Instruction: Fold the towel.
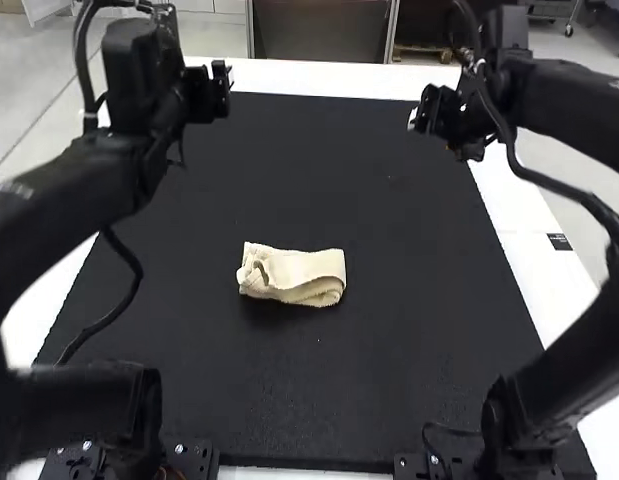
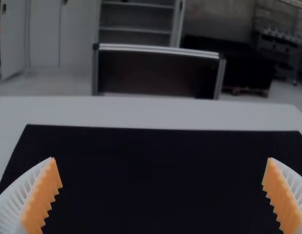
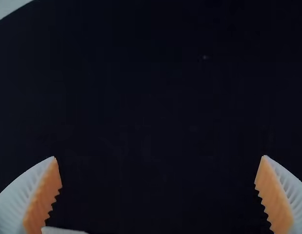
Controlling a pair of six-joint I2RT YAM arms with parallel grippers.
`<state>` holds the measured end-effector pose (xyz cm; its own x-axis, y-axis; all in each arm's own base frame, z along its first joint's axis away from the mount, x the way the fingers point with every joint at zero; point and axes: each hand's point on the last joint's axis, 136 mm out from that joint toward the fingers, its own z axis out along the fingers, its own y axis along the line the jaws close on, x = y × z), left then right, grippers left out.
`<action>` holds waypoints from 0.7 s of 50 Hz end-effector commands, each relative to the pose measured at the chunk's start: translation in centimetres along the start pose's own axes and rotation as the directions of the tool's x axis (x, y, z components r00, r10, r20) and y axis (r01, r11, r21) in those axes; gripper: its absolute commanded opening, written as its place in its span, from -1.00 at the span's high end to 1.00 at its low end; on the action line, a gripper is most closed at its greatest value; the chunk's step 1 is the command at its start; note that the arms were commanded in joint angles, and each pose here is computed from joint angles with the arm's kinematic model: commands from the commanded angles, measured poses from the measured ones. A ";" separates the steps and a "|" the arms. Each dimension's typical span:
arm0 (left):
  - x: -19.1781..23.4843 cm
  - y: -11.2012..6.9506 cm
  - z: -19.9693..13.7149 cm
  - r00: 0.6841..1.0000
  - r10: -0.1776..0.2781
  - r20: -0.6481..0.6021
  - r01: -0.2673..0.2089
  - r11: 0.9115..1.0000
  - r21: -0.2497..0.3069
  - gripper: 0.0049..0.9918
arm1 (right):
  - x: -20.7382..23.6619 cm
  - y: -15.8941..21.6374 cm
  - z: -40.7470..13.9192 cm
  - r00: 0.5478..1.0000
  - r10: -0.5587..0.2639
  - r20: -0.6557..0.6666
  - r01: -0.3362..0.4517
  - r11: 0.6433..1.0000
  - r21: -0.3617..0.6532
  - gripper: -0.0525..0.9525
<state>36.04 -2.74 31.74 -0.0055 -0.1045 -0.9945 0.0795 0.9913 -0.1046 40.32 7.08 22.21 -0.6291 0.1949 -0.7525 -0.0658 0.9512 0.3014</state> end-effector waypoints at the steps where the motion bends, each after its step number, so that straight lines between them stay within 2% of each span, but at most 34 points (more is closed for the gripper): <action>1: -2.4 0.2 -2.1 0.996 0.036 0.085 -0.034 0.999 -0.029 -0.95 | -1.2 -0.4 -2.2 0.997 0.000 0.083 -0.002 1.000 0.020 -0.91; 8: -4.5 0.3 -5.0 0.983 0.041 0.180 -0.036 0.999 -0.036 -0.95 | -2.0 -0.3 -4.7 0.985 -0.018 0.173 0.014 1.000 0.022 -0.91; 16: -5.5 0.5 -8.4 0.963 0.067 0.262 -0.054 0.997 -0.056 -0.95 | -3.2 -0.1 -7.6 0.942 -0.029 0.334 0.025 1.000 0.015 -0.91; 22: -4.6 0.5 -10.1 0.960 0.071 0.270 -0.059 0.997 -0.054 -0.95 | -2.2 -0.6 -8.9 0.926 -0.031 0.377 0.025 0.999 0.020 -0.90; 35: -4.8 0.4 -14.2 0.924 0.087 0.372 -0.074 0.996 -0.050 -0.95 | -0.7 -1.2 -12.7 0.870 -0.035 0.492 0.030 0.999 0.018 -0.90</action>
<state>23.28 -0.90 35.52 0.3222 -0.0561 -0.9450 0.0397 0.9982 -0.0457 32.12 3.56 28.53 -0.2403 0.2477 -0.9386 -0.0797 0.9586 0.2734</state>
